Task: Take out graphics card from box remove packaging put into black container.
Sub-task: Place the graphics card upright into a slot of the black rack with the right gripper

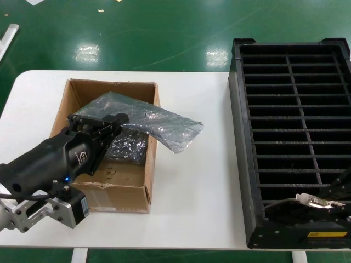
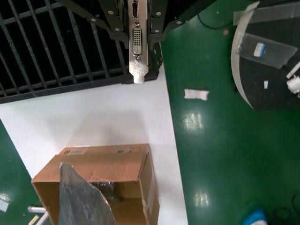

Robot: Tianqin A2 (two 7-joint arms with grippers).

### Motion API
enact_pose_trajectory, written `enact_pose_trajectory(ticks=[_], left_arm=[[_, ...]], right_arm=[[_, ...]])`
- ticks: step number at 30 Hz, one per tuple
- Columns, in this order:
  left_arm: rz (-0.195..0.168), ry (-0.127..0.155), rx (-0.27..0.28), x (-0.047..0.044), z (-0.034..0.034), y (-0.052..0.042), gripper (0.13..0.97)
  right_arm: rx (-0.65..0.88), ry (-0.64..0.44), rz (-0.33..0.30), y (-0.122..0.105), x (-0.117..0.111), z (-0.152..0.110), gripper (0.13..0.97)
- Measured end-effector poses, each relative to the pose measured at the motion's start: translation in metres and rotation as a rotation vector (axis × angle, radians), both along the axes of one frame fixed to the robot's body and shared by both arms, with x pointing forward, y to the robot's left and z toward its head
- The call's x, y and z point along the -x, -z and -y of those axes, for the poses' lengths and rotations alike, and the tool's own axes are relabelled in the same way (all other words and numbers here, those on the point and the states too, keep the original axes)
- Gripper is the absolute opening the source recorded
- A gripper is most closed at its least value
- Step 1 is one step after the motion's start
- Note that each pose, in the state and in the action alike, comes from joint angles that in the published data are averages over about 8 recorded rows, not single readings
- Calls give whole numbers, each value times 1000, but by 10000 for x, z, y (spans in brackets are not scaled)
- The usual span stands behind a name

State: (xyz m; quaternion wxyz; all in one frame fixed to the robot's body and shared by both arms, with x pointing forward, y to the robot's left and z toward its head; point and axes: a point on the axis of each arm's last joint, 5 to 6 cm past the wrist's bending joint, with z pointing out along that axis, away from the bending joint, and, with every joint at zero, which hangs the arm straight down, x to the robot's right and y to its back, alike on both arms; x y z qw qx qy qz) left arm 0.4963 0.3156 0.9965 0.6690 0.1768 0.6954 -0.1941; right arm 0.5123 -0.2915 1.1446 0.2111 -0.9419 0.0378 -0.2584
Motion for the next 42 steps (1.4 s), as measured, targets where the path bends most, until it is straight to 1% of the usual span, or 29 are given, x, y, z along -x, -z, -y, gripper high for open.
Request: enact_pose_trajectory(ticks=[7, 24, 42], left_arm=[[0, 0, 0, 0, 0, 0, 138], [0, 0, 0, 0, 0, 0, 138], [0, 0, 0, 0, 0, 0, 138]], right_arm=[[57, -8, -15, 12, -38, -43, 192], [123, -22, -14, 109, -183, -122, 192], [166, -3, 22, 121, -294, -126, 192]])
